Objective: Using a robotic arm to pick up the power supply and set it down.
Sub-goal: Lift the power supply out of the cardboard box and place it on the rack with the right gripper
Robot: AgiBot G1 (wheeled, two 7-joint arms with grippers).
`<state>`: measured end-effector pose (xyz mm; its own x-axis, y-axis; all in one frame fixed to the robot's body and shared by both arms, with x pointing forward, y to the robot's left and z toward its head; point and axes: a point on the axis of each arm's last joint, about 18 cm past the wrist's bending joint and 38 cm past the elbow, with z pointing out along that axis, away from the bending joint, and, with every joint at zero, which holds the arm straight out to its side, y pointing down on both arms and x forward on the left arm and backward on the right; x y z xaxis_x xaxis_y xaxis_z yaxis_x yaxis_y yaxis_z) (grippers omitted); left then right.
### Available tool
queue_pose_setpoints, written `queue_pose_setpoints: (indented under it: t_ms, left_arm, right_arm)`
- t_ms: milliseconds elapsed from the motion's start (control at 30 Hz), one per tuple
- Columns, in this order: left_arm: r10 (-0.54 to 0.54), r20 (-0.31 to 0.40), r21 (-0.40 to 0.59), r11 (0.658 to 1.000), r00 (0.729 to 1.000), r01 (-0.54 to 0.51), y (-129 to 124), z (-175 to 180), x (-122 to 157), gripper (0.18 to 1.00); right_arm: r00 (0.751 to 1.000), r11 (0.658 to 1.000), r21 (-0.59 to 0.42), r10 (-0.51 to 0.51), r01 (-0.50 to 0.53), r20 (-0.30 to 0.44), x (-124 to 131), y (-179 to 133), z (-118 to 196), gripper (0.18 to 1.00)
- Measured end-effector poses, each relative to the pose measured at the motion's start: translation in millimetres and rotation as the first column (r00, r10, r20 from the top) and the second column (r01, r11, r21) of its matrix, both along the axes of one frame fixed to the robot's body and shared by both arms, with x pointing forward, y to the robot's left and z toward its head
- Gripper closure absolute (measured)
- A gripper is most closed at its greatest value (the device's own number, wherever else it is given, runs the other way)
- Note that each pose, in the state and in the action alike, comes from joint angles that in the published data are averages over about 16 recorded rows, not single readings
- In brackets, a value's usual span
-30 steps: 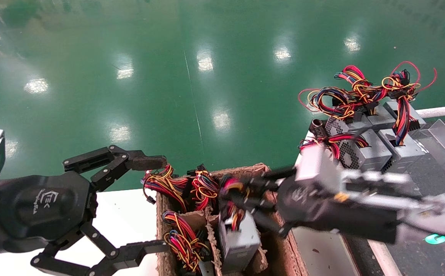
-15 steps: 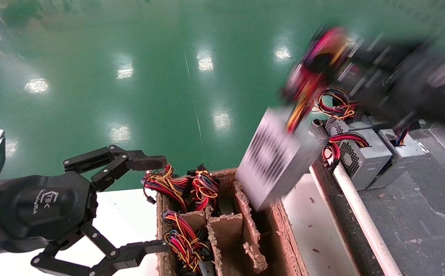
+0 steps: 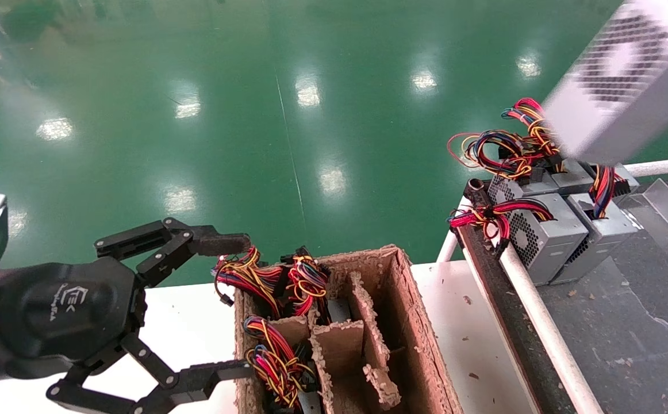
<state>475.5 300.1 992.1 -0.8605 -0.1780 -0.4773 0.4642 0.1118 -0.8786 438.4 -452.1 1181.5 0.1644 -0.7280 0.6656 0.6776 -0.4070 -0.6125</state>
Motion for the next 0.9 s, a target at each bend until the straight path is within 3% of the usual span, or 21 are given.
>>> queue_pose_setpoints:
  t_ms: [200,433,667,900]
  left_arm:
    - [0.0,0.0,0.0,1.0,1.0,0.0,0,0,0,0.184]
    - [0.0,0.0,0.0,1.0,1.0,0.0,0,0,0,0.184]
    - [0.0,0.0,0.0,1.0,1.0,0.0,0,0,0,0.184]
    - [0.0,0.0,0.0,1.0,1.0,0.0,0,0,0,0.184]
  right_arm:
    - [0.985,0.985,0.016,-0.173,0.174,-0.005,-4,-46,2,0.875]
    - [0.951,0.953,0.017,-0.299,0.302,-0.083,7,-90,-19,0.875]
    - [0.916,0.934,-0.011,-0.352,0.356,-0.194,26,-117,-57,0.875]
    - [0.897,0.939,-0.038,-0.339,0.343,-0.285,44,-123,-91,0.875]
